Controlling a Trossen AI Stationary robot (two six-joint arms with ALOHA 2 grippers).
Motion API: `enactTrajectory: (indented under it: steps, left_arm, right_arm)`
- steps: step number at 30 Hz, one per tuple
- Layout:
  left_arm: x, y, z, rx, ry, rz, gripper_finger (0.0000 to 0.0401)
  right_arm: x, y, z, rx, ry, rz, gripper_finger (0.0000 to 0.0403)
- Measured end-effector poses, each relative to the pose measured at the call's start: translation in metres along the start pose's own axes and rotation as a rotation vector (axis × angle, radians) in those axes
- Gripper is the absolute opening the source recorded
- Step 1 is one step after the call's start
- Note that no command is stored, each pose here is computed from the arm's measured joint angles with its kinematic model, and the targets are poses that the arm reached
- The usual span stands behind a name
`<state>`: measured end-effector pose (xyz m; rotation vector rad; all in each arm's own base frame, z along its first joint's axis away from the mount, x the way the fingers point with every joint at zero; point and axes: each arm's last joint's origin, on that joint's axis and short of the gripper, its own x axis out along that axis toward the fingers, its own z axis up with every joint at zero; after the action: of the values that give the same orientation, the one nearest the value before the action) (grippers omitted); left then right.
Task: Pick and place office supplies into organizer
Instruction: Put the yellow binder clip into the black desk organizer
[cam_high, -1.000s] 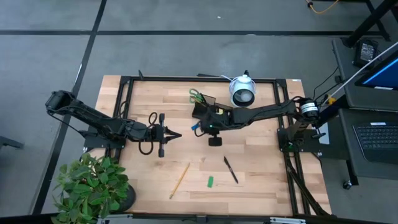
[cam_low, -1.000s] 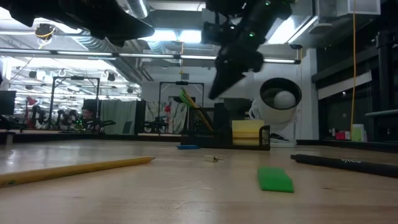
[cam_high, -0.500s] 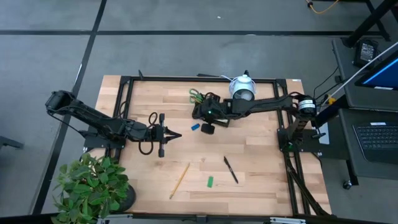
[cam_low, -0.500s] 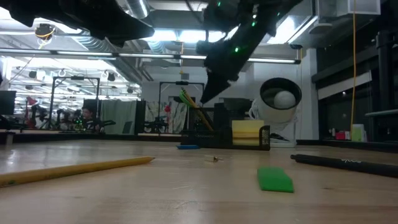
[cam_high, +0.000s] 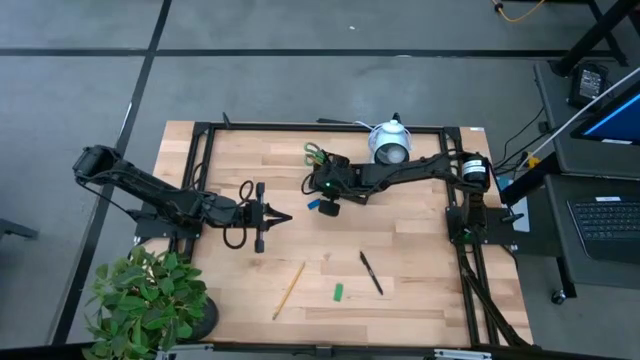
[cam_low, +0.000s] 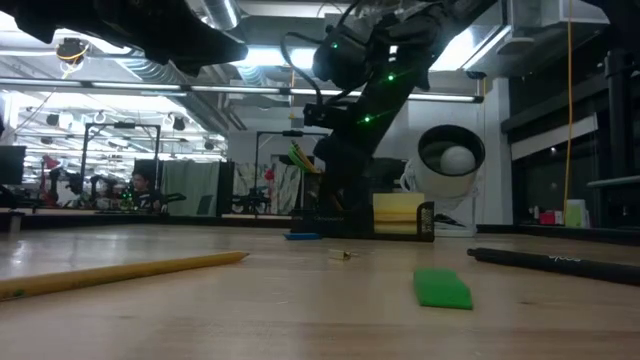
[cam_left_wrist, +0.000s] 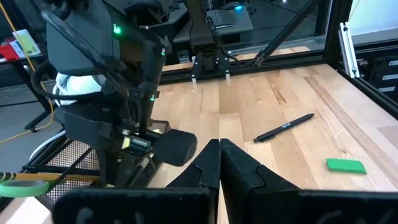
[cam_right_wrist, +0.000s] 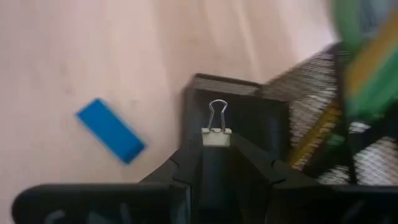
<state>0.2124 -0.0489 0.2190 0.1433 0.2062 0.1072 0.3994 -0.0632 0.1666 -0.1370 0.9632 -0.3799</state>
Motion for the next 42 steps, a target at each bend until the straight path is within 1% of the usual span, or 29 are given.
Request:
enactTrajectory:
  steps: [1, 11, 15, 18, 24, 27, 38, 42]
  left_arm:
    - [0.000, 0.000, 0.000, 0.000, 0.000, 0.000, 0.0005]
    - [0.000, 0.000, 0.000, 0.001, 0.004, 0.000, 0.0002]
    - [0.000, 0.000, 0.000, 0.001, 0.004, 0.000, 0.0005]
    - [0.000, 0.000, 0.000, 0.001, 0.004, -0.001, 0.0005]
    - [0.000, 0.000, 0.000, 0.001, 0.004, -0.001, 0.0001]
    - [0.000, 0.000, 0.000, 0.001, 0.004, -0.001, 0.0004]
    - [0.000, 0.000, 0.000, -0.006, 0.004, -0.002, 0.0002]
    - [0.000, 0.000, 0.000, -0.007, 0.004, -0.002, 0.0005]
  right_arm:
    - [0.000, 0.000, 0.000, -0.002, 0.000, -0.013, 0.0077]
    - [0.000, -0.002, -0.001, 0.004, 0.008, -0.016, 0.0077]
    - [0.001, -0.004, -0.003, -0.015, 0.032, -0.018, 0.0077]
    - [0.002, -0.007, -0.005, 0.004, 0.046, -0.021, 0.0077]
    - [0.002, -0.007, -0.005, -0.002, 0.045, -0.022, 0.0077]
    - [0.002, -0.007, -0.004, -0.025, 0.045, -0.021, 0.0077]
    - [0.003, -0.011, -0.004, -0.011, 0.038, -0.028, 0.0077]
    - [0.003, -0.011, -0.004, -0.010, 0.037, -0.028, 0.0090]
